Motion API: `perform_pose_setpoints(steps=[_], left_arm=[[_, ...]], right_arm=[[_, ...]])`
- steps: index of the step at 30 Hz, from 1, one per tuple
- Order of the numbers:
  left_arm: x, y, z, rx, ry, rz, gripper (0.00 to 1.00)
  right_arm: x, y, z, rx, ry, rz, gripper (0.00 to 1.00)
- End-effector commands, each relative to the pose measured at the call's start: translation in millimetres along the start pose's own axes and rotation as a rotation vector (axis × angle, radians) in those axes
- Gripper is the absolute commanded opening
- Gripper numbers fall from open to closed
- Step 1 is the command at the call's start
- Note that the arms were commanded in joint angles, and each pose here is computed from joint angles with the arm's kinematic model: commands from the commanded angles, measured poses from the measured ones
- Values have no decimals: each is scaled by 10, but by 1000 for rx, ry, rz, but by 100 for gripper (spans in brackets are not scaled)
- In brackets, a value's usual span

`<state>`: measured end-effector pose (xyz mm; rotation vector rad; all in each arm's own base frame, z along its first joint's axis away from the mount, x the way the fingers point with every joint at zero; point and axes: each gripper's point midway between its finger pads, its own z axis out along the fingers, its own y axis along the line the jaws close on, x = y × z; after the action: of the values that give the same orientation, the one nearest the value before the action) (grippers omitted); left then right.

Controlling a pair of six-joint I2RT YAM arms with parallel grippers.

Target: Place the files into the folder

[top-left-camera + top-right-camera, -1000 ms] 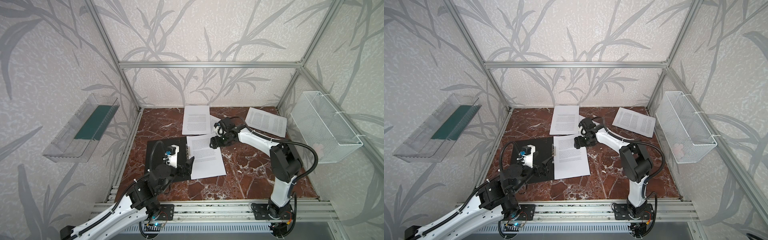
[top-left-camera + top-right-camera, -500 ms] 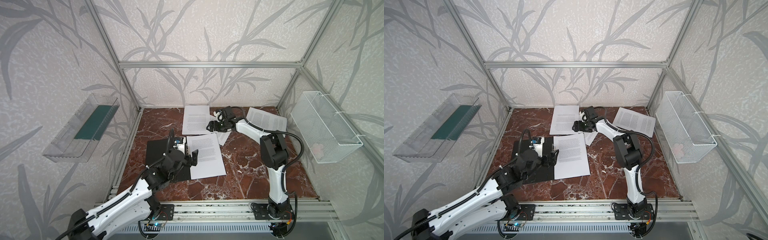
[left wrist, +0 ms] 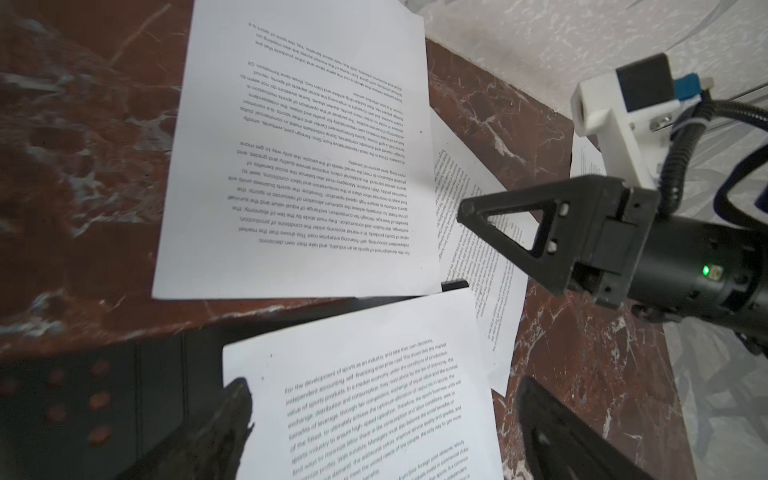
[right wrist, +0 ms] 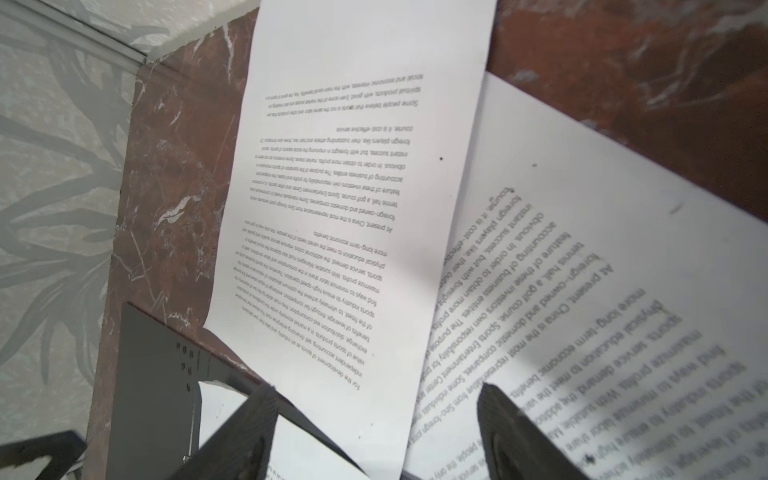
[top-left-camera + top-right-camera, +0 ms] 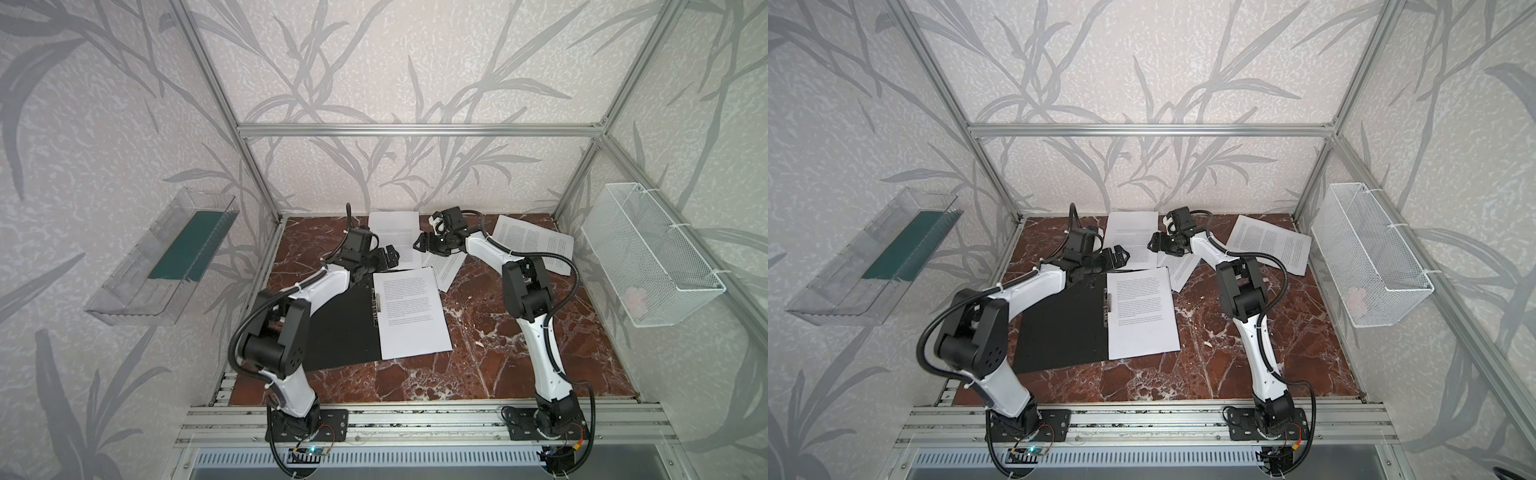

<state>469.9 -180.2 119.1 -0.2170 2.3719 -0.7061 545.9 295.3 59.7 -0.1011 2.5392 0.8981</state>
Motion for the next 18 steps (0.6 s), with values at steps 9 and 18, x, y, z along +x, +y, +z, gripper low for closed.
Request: perform_pose_setpoints(steps=[9, 18], left_arm=[[-182, 257, 764, 63, 193, -3, 99], [17, 523, 1066, 29, 310, -17, 99]], right_arm=[[22, -132, 235, -64, 26, 56, 76], [11, -209, 321, -44, 40, 82, 75]])
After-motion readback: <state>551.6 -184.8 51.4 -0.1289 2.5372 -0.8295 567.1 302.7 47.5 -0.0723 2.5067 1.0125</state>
